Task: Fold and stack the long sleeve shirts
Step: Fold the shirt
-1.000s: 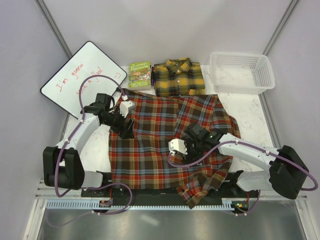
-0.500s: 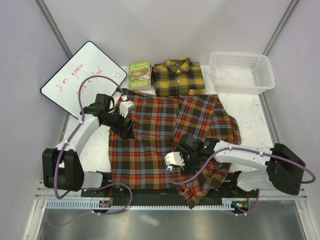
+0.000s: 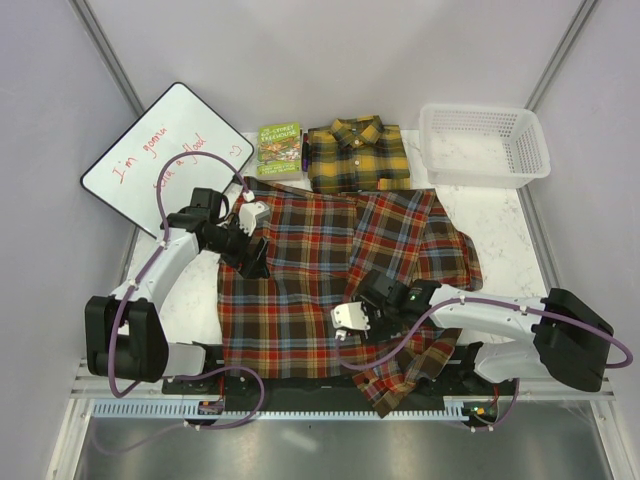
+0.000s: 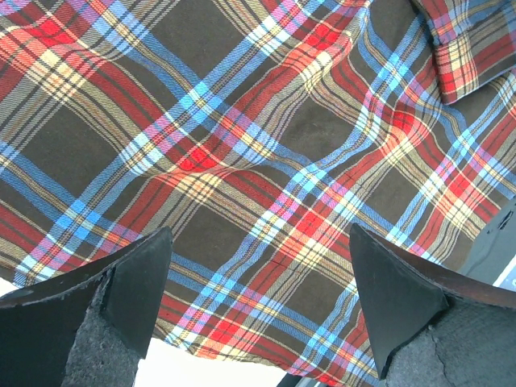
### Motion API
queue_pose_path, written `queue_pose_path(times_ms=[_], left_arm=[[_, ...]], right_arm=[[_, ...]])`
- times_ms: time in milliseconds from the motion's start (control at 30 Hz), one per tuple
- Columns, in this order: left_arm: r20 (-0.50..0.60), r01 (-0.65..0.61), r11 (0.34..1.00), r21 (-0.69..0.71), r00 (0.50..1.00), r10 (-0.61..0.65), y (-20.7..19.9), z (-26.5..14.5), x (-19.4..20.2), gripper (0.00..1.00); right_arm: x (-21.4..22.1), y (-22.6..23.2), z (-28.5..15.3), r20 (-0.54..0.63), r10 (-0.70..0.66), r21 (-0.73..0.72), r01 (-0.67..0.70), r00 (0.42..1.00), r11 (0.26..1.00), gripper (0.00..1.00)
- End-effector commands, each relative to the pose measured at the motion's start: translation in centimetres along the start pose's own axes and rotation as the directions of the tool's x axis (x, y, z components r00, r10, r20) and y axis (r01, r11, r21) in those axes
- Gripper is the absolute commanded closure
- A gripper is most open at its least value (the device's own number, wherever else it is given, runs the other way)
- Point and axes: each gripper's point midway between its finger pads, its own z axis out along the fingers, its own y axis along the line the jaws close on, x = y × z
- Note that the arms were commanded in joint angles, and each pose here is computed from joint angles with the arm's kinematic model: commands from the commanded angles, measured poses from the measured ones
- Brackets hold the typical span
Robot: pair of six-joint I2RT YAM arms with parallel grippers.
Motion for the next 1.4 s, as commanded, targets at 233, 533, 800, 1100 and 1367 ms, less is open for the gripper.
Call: queue_pose_path(times_ms=[233, 533, 800, 1100, 1367], left_arm=[[0.027, 0.017, 1.0, -0.006, 0.999, -0.017, 0.0, -0.5, -0.7, 0.04], [0.156, -0.025, 0.984, -0.177, 0.986, 0.053, 5.0, -3.3, -6.2, 0.03], [0.224, -0.196, 0.93, -0.31, 0.936, 0.272, 13.1, -3.9, -16.3, 0.04], [0.105, -0.561, 0.732, -0.387, 0.762, 0.639, 19.0, 1.1, -18.4, 0.18], [-0.025, -0.761, 0.539, -0.363, 0.586, 0.81, 21.2, 5.1, -17.5, 0.36]], right_arm=[[-2.8, -3.6, -3.0, 0.07, 0.072, 0.128, -0.081, 0.995, 0.988, 1.0], [-3.7, -10.9, -10.8, 0.21, 0.156, 0.252, -0.208, 0.965, 0.945, 1.0], [-0.7, -23.1, -17.9, 0.295, 0.272, 0.433, -0.382, 0.916, 0.816, 1.0], [3.3, -33.9, -24.4, 0.366, 0.32, 0.588, -0.484, 0.874, 0.648, 1.0], [5.2, -38.3, -27.2, 0.379, 0.301, 0.669, -0.484, 0.875, 0.564, 1.0]])
